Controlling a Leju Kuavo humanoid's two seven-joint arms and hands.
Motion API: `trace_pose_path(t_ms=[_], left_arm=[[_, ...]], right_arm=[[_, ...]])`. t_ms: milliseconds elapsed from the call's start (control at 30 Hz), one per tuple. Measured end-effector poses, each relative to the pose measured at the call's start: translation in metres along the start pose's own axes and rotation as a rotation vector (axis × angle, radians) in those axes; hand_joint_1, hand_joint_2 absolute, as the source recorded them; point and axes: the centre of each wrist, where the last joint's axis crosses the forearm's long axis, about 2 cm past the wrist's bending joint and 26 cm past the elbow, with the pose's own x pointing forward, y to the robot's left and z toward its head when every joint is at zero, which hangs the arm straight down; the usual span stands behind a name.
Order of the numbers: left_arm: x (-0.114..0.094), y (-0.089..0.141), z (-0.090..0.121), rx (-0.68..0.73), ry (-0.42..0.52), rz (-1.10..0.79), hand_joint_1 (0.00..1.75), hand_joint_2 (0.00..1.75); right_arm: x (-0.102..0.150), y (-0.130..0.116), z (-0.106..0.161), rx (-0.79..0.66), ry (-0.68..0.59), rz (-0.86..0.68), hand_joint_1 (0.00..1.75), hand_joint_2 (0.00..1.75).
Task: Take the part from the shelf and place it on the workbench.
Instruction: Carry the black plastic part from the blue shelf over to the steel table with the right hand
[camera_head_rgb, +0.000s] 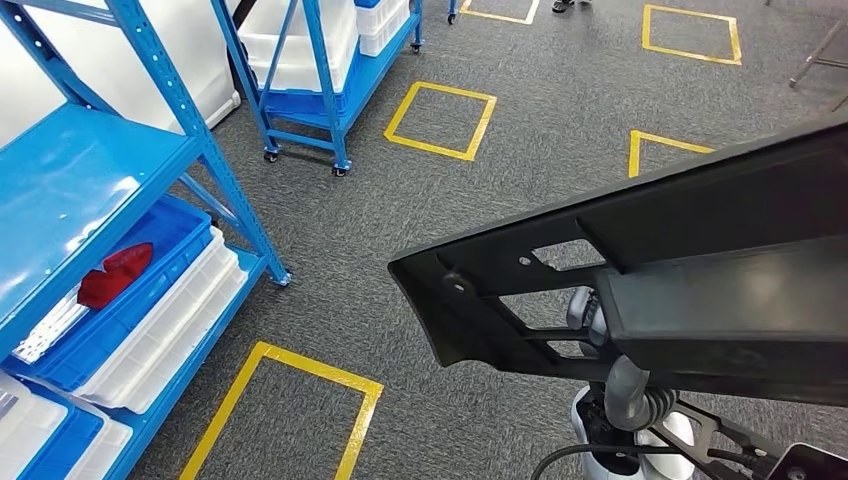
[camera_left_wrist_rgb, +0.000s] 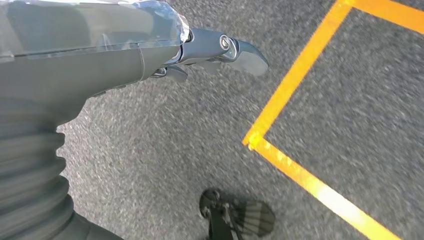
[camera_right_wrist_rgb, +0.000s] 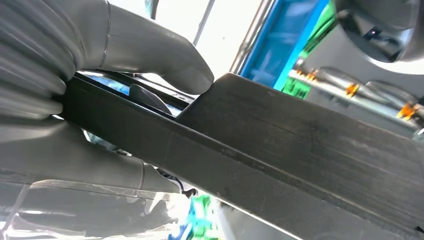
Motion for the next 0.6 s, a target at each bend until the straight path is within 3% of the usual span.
trace_pose_path(t_ms=[600], left_arm=[[-0.0058,-0.0062,0.0026,-0.004,0.007,-0.006,0.0,1.75]], right_arm=[[-0.0086,-0.0025,0.0084,-0.032,0.04,-0.008,1.75,1.75]])
